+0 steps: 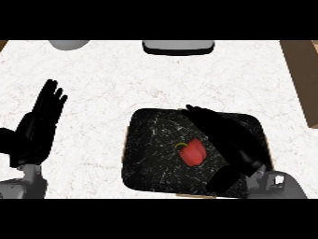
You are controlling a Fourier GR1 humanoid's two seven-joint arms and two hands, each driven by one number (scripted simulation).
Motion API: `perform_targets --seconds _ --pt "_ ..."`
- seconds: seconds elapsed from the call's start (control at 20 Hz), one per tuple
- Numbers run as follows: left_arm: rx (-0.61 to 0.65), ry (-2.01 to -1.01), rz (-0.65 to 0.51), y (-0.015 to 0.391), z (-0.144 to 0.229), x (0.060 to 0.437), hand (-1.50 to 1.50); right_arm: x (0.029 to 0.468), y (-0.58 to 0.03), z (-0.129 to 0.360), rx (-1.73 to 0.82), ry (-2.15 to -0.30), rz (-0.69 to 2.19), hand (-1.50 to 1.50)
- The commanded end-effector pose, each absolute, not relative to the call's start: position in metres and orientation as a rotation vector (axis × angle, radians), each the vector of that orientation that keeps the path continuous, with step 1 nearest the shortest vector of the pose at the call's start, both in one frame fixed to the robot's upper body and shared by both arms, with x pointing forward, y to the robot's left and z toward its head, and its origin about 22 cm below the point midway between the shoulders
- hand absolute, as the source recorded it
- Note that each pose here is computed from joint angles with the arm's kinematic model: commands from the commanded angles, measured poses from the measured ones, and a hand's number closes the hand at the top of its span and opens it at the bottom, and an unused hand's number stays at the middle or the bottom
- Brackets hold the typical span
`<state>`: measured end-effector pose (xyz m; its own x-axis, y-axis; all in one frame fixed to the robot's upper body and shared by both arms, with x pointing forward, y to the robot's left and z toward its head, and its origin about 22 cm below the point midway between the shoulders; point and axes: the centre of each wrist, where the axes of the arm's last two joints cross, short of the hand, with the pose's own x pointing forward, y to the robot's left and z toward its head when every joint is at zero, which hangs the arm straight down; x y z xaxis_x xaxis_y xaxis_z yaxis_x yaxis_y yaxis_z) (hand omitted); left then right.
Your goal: Pick the bell pepper from the tray and place it in the cardboard box
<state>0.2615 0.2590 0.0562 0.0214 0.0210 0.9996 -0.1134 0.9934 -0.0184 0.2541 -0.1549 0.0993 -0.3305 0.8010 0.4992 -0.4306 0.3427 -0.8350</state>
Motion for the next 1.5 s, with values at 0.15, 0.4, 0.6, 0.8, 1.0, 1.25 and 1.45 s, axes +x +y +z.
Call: perform_targets --seconds 0.15,0.4,0.6,0.8,1.0,1.25,1.45 --pt "0.058 -1.545 0.125 0.261 0.032 0.265 0.00 0.263 -0.135 0.100 -0.368 -1.386 1.327 -1.50" --pt "0.072 -1.558 0.102 0.258 0.059 0.270 0.00 0.276 -0.140 0.077 -0.339 -1.388 1.339 -1.50" --pt "0.046 -1.538 0.118 0.273 0.049 0.259 0.00 0.264 -0.156 0.075 -0.360 -1.394 1.329 -1.50" --pt "0.071 -1.540 0.102 0.251 0.067 0.255 0.00 0.265 -0.137 0.064 -0.343 -1.369 1.335 -1.50" --pt "0.071 -1.559 0.111 0.261 0.053 0.266 0.00 0.261 -0.126 0.064 -0.351 -1.360 1.331 -1.50" --pt "0.078 -1.533 0.119 0.257 0.053 0.267 0.00 0.266 -0.135 0.044 -0.360 -1.345 1.354 -1.50" --pt "0.065 -1.543 0.116 0.249 0.058 0.267 0.00 0.274 -0.117 0.050 -0.359 -1.377 1.365 -1.50"
